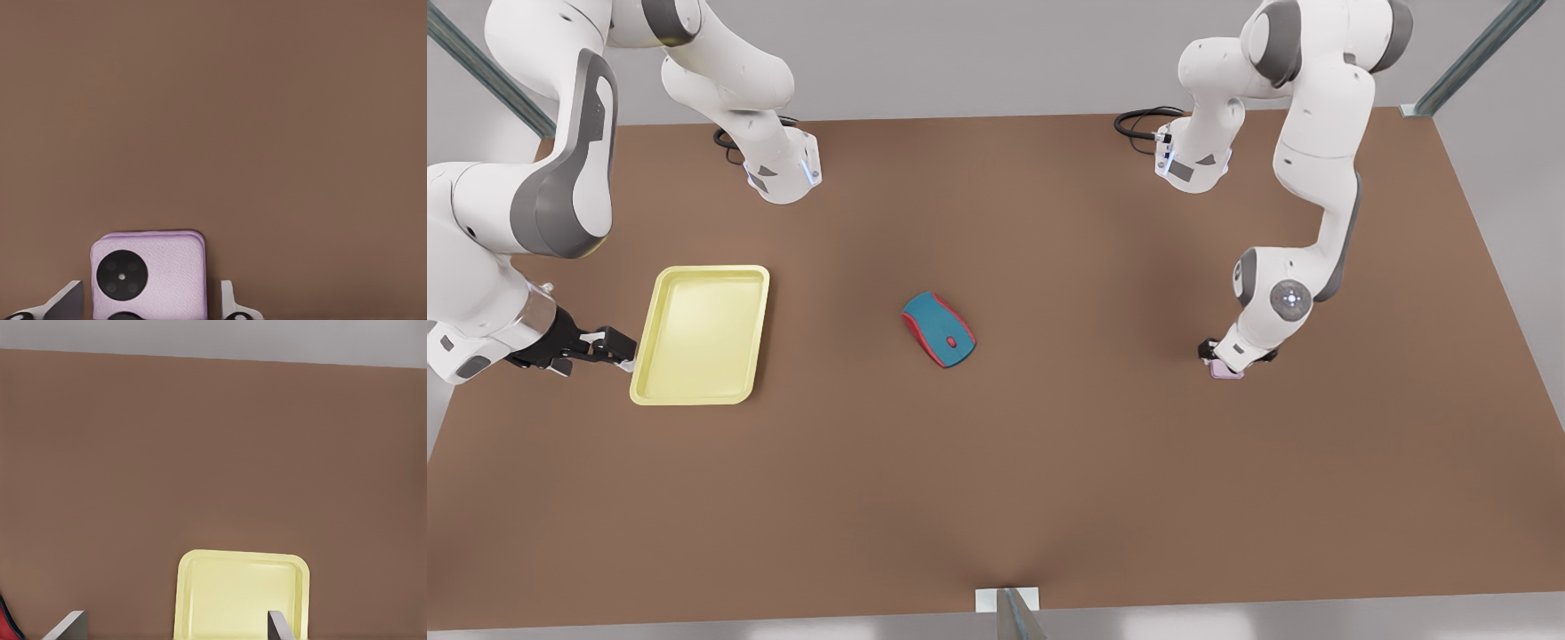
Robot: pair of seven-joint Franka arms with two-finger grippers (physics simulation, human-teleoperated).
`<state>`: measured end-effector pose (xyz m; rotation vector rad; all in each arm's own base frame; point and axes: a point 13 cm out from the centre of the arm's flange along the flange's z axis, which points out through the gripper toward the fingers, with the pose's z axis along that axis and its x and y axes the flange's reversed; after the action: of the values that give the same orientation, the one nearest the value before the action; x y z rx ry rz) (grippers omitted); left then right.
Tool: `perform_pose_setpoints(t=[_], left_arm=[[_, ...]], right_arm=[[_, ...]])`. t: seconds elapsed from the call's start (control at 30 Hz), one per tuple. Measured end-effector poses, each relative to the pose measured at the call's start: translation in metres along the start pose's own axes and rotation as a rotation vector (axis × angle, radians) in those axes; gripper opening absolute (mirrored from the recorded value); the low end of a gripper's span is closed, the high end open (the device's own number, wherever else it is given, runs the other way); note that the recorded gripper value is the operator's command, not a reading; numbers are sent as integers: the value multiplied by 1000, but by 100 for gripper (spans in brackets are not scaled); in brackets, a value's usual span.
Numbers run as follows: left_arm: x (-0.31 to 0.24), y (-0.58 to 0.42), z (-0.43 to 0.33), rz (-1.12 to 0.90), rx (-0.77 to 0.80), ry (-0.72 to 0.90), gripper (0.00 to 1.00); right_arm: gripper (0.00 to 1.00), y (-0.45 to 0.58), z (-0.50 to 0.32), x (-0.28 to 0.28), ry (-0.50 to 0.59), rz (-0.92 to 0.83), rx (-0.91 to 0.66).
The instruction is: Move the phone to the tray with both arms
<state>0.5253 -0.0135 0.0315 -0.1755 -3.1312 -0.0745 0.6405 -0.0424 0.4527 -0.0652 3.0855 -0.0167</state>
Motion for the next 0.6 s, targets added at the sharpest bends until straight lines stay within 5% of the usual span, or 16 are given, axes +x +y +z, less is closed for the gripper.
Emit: perform_pose_setpoints(t=[0.23, 0.6], left_arm=[[2, 2, 5, 32, -2, 5, 85], [-12, 2, -7, 61, -4, -14, 82]], right_arm=[[100, -1, -1, 0, -2, 12, -1], [100, -1, -2, 0, -3, 23, -1]])
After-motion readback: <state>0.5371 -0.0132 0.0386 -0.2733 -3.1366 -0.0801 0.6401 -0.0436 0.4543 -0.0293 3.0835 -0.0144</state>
